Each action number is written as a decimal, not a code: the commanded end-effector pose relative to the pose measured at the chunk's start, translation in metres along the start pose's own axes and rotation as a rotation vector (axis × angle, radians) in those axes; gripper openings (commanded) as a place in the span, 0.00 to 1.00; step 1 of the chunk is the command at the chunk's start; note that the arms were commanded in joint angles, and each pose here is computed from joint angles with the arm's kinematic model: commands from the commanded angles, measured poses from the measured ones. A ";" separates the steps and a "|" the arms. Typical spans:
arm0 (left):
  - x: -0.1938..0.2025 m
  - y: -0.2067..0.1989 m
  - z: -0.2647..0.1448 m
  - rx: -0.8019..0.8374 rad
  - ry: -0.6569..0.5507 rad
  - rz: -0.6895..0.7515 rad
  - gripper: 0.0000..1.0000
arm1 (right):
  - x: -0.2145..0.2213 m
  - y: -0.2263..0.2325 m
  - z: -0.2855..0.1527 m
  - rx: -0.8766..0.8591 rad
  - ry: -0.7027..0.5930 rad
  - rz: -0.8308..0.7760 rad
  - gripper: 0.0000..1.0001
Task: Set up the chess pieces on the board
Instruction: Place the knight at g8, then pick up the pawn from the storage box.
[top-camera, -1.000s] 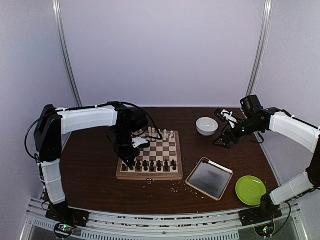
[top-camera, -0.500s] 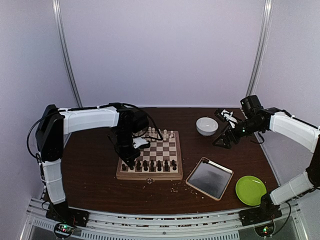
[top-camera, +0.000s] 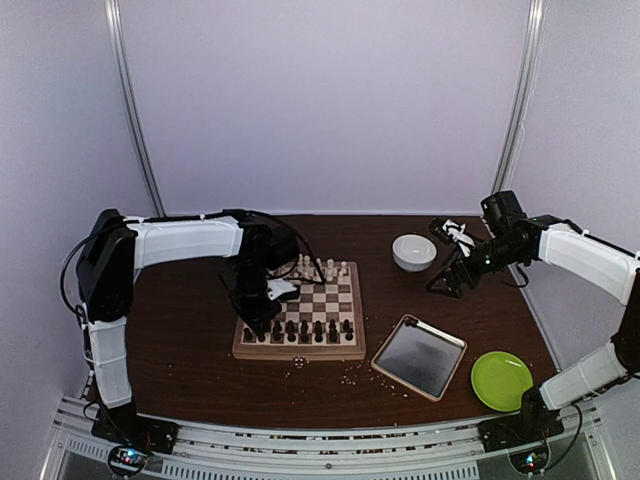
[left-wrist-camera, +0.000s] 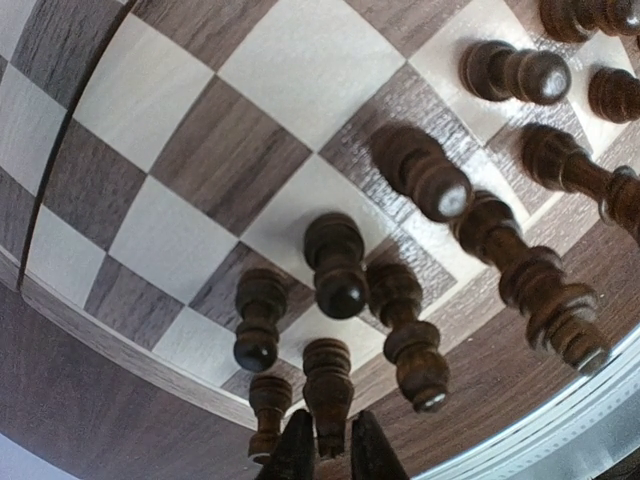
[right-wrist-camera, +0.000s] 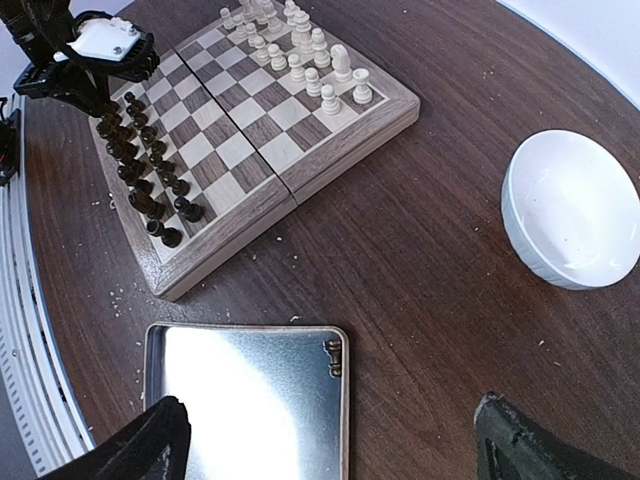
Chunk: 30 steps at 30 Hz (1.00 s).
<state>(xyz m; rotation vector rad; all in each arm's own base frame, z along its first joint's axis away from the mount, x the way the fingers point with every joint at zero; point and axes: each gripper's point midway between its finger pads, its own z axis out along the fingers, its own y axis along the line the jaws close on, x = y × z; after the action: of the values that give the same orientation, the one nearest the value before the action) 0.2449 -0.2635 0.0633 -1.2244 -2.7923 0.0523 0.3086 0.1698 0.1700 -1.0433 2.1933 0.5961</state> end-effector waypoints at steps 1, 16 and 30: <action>-0.006 0.002 -0.003 -0.007 -0.028 -0.008 0.16 | -0.001 0.000 -0.002 -0.014 -0.004 0.002 1.00; -0.011 0.007 -0.097 -0.074 -0.241 -0.006 0.24 | -0.039 -0.025 -0.052 0.220 -0.035 -0.003 1.00; -0.104 -0.029 -0.232 0.124 -1.111 0.018 0.30 | 0.000 -0.002 -0.023 0.094 0.085 -0.093 0.49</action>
<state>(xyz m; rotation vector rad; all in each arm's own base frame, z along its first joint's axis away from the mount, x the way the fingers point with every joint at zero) 0.2987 -0.3239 0.2617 -1.5118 -3.4342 0.7530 0.3192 0.1504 0.2322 -1.0424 2.1305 0.3912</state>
